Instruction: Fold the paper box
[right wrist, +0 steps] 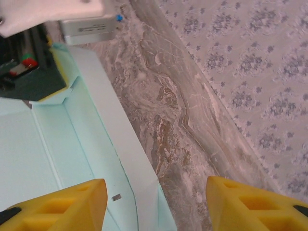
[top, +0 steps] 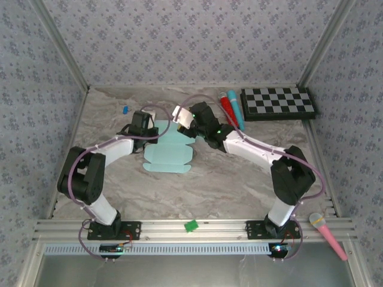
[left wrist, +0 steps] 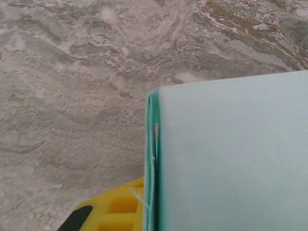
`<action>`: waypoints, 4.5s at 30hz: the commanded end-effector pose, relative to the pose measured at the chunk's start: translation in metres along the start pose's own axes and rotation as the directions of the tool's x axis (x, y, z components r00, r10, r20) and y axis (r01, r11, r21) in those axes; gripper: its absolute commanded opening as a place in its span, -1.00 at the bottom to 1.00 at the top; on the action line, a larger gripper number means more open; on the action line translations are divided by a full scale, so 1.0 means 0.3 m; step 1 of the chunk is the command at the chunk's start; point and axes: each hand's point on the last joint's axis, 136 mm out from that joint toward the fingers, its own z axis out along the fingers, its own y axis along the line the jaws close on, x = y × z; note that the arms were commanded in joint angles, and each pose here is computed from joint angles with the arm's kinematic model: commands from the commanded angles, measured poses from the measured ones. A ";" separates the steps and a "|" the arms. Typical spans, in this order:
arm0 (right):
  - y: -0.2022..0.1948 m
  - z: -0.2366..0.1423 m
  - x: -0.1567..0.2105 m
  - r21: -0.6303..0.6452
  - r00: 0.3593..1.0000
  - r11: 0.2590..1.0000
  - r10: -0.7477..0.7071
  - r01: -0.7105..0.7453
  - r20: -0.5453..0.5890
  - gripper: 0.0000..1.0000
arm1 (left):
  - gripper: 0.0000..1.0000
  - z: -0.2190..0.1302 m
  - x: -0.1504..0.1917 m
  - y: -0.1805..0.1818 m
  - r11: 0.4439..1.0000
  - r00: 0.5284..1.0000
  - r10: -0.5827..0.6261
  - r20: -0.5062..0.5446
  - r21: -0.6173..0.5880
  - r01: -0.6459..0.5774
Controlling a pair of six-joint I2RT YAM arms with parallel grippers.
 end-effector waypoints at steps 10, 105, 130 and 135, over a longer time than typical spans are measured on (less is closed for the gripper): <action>-0.096 -0.073 0.095 0.091 0.816 0.846 0.531 -0.525 -0.229 0.15 | -1.00 -0.135 0.031 0.020 0.975 0.971 -0.219 -0.098 -0.066 0.214; 0.014 0.109 0.291 0.173 0.547 0.639 0.745 -0.750 -0.382 -0.69 | -1.00 -0.216 0.006 0.005 0.953 0.946 -0.303 -0.118 -0.057 0.298; 0.087 0.152 0.253 0.054 0.530 0.599 0.743 -0.799 -0.408 -0.69 | -1.00 -0.208 0.008 0.000 0.953 0.945 -0.303 -0.121 -0.050 0.299; 0.094 0.156 0.214 -0.009 0.509 0.549 0.769 -0.836 -0.387 -0.65 | -1.00 -0.204 0.016 0.000 0.952 0.944 -0.305 -0.126 -0.051 0.301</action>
